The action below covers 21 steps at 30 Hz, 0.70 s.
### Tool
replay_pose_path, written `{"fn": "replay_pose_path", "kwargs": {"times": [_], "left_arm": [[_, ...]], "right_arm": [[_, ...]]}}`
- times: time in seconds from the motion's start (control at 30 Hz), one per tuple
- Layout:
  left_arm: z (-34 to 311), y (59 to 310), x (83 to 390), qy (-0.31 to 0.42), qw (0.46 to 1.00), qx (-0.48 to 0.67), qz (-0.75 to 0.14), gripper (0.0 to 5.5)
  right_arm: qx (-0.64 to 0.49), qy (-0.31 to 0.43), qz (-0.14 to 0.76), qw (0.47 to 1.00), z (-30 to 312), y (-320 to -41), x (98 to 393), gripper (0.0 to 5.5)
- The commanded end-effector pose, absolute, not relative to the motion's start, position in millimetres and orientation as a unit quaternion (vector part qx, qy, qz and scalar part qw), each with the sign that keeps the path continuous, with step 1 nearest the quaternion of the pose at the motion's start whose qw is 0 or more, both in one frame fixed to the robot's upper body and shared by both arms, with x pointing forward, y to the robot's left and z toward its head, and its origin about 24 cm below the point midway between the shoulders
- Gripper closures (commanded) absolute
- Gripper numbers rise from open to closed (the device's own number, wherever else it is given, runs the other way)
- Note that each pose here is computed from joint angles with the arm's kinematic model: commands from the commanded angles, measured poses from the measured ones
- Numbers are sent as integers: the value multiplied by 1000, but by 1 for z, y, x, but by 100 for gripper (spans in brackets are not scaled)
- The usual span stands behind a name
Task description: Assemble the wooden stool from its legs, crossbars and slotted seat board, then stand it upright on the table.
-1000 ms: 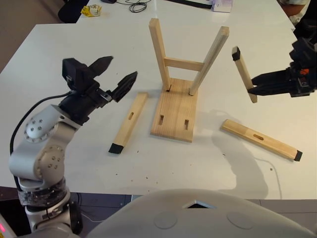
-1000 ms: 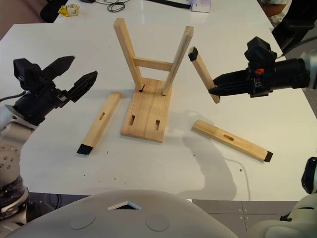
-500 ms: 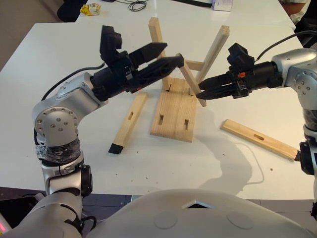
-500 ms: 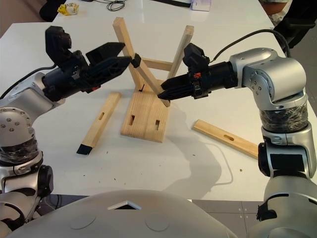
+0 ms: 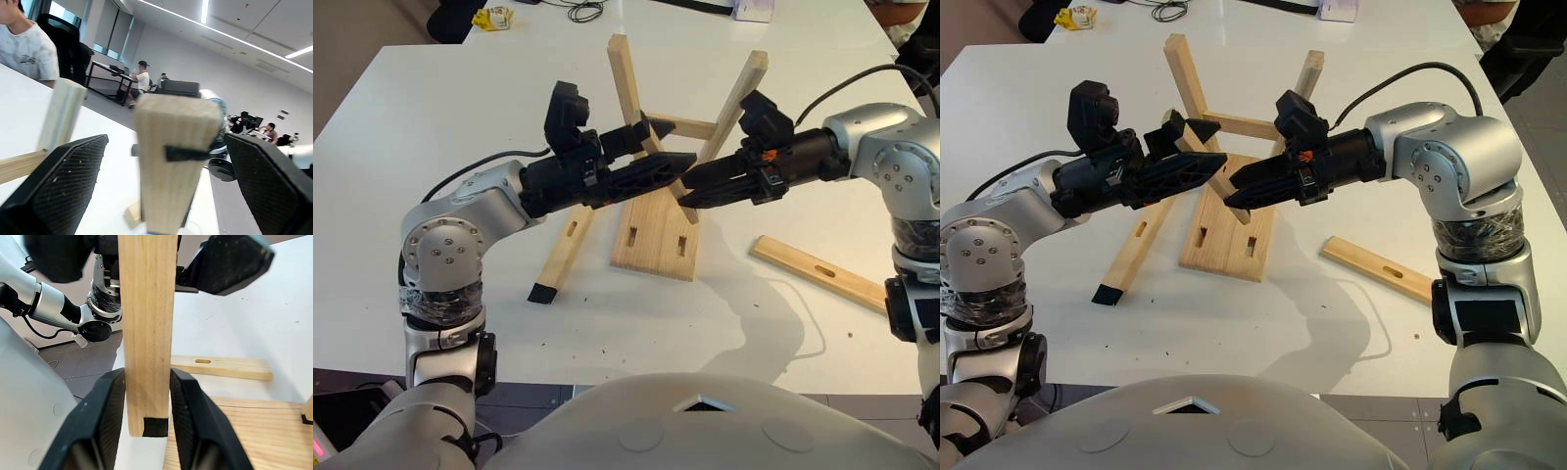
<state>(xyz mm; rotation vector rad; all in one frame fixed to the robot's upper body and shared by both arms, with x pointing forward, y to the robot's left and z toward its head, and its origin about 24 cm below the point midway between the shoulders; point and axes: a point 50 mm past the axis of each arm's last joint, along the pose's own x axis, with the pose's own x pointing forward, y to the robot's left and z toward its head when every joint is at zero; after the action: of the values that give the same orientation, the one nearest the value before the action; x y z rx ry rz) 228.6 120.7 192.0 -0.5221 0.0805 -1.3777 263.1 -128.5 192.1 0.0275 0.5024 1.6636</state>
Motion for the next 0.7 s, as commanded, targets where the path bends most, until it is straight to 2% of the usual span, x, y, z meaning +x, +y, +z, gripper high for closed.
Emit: {"fn": "replay_pose_path", "kwargs": {"times": [0.03, 0.57, 0.7], "left_arm": [[195, 122, 225, 37, 737, -228, -635, 152], [192, 121, 217, 42, 731, -225, -642, 406], [190, 121, 212, 49, 720, -222, -656, 414]], "right_arm": [[1, 208, 737, 643, 201, -123, 264, 418], [4, 206, 739, 642, 204, -122, 265, 418], [2, 205, 739, 642, 206, -123, 266, 418]]}}
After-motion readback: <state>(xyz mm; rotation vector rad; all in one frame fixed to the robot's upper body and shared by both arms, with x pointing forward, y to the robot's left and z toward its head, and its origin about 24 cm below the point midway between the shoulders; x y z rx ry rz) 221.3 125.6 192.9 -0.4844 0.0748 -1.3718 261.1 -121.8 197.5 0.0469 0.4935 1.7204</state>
